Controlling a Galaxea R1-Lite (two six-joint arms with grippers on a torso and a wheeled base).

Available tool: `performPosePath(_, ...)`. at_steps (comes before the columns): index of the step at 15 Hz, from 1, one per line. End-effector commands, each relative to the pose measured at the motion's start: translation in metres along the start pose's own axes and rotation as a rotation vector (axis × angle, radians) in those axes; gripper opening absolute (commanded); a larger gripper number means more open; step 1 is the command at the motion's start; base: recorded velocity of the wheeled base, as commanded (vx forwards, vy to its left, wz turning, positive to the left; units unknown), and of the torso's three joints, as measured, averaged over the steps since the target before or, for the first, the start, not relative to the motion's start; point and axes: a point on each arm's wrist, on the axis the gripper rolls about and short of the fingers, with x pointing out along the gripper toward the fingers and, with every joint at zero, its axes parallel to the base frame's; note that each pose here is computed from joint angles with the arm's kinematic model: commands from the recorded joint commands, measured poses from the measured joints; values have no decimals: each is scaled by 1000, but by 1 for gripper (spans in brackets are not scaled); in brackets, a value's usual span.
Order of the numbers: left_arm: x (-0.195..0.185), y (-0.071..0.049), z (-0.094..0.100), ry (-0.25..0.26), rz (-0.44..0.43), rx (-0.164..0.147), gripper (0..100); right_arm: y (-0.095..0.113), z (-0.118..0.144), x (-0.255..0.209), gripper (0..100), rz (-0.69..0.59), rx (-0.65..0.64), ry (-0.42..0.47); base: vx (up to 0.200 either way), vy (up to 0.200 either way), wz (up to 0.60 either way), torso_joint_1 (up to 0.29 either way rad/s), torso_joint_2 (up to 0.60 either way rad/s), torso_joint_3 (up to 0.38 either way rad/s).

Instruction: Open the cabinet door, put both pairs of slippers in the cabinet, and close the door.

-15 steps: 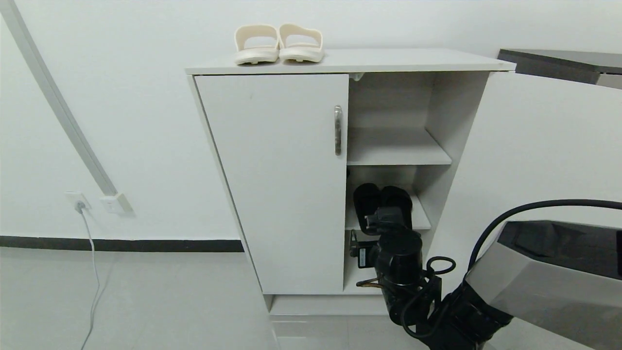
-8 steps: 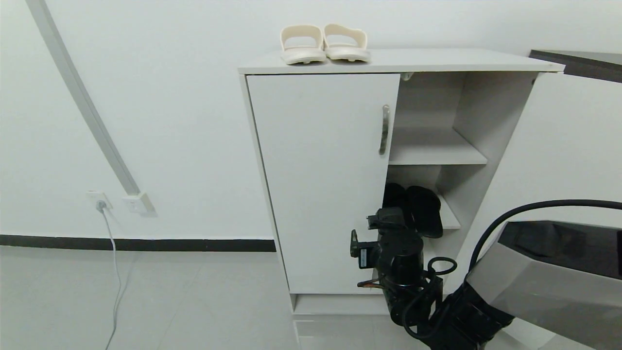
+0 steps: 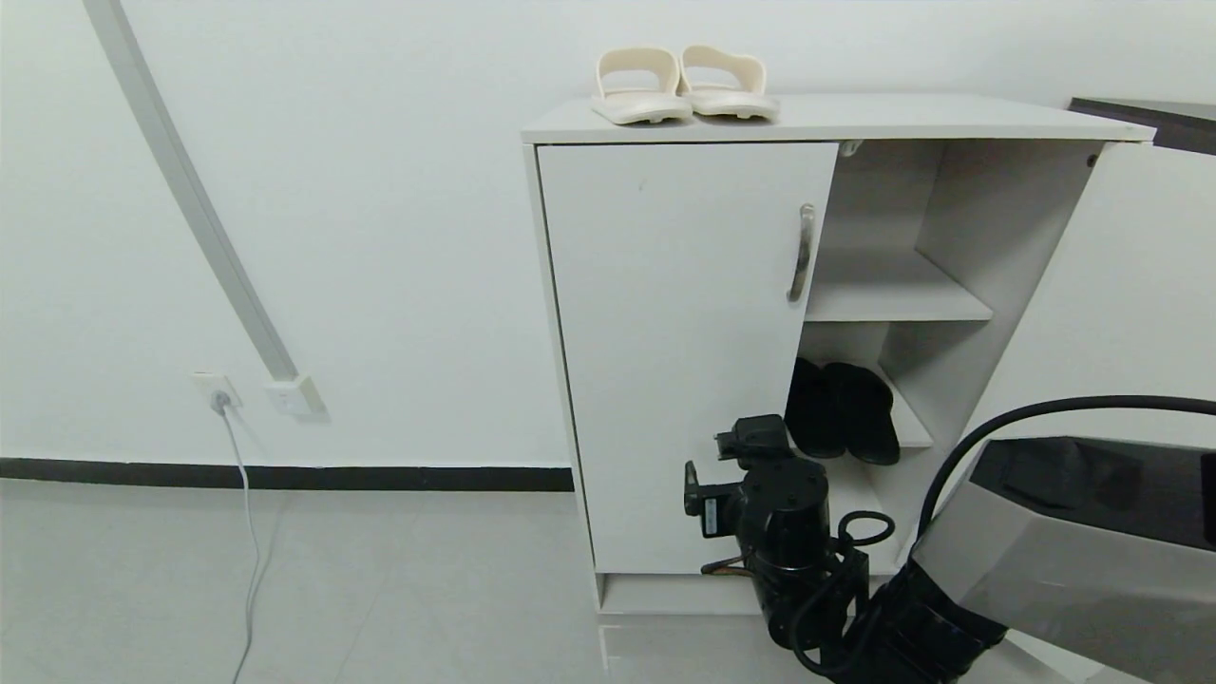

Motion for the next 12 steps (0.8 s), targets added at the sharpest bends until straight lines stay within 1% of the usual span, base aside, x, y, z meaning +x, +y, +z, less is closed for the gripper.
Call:
performPosePath(1,0,0,0,1,5,1,0,-3,-3,-2,100,-3,-24,1,0,0,0,0,0,0)
performPosePath(5,0,0,0,0,11,-9,0,-3,-5,-1,100,-2,-42,-11,0,0,0,0,0,0)
performPosePath(10,0,0,0,0,11,-9,0,-3,-5,-1,100,0,-41,-13,0,0,0,0,0,0)
performPosePath(12,0,0,0,0,9,-9,0,-3,-4,-1,100,0,-41,-15,0,0,0,2,-159,-212)
